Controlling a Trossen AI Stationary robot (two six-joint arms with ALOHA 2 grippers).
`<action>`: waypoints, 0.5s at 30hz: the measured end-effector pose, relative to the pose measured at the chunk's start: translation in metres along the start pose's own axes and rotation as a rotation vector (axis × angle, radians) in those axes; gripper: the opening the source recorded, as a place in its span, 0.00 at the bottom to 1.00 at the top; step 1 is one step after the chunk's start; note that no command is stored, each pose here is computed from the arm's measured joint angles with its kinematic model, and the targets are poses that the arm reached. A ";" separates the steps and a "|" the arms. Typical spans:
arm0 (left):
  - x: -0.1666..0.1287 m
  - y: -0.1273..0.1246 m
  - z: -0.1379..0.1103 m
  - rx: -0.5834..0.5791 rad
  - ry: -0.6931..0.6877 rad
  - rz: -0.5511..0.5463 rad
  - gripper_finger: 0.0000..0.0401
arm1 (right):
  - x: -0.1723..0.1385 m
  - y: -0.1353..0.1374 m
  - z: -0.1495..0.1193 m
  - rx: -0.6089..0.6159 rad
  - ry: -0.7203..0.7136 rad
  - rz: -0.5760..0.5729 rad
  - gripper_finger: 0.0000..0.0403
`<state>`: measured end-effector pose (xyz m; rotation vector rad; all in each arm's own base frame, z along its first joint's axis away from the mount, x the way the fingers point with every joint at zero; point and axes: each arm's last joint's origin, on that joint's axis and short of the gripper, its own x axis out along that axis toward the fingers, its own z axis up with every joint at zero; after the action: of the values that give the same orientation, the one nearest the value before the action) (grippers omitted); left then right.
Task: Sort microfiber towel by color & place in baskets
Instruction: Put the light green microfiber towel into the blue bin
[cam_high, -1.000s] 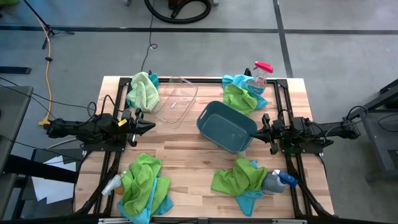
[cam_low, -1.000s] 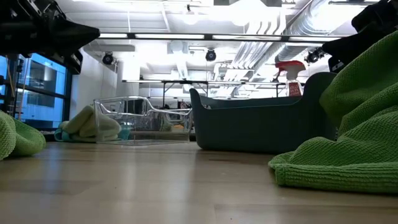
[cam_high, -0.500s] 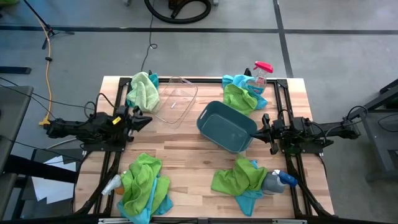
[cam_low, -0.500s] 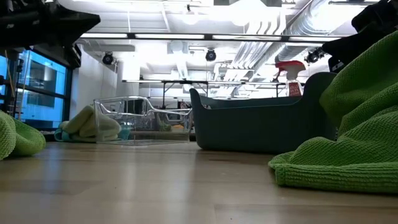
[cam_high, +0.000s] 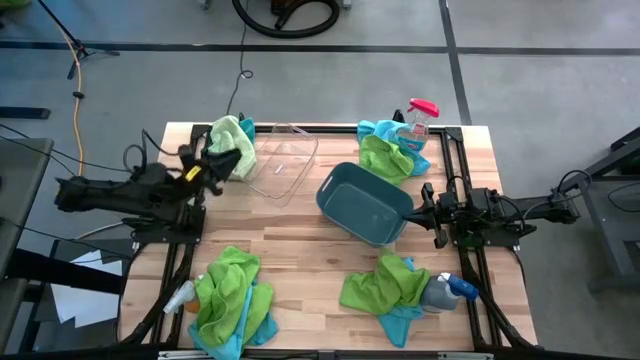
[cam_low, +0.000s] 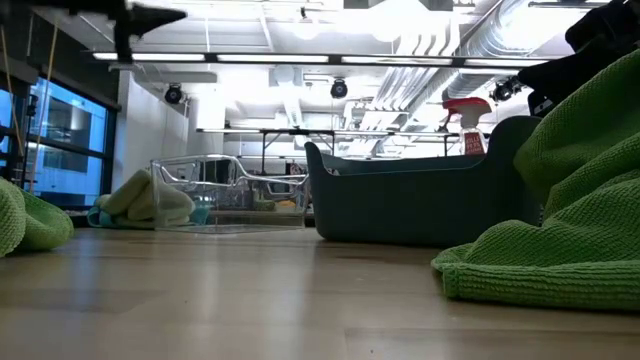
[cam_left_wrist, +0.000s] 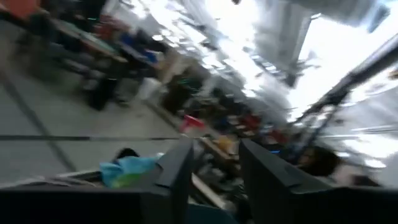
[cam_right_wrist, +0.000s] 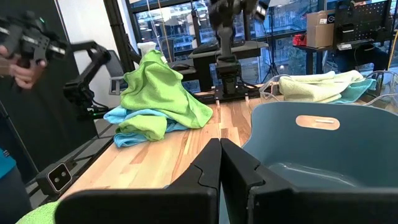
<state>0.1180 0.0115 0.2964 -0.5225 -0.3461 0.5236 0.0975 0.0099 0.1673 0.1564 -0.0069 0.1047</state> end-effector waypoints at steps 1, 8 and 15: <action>0.008 -0.007 0.005 0.025 0.022 0.038 0.35 | 0.000 0.000 0.000 0.000 0.000 0.000 0.00; 0.072 -0.039 0.045 0.235 0.306 0.375 0.44 | 0.000 0.000 0.000 0.000 0.000 0.000 0.00; 0.110 -0.012 0.076 0.288 0.587 0.835 0.45 | 0.000 0.000 0.000 0.000 0.000 0.000 0.00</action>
<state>0.1788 0.0928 0.3849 -0.5019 0.5369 1.1635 0.0975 0.0100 0.1673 0.1564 -0.0069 0.1051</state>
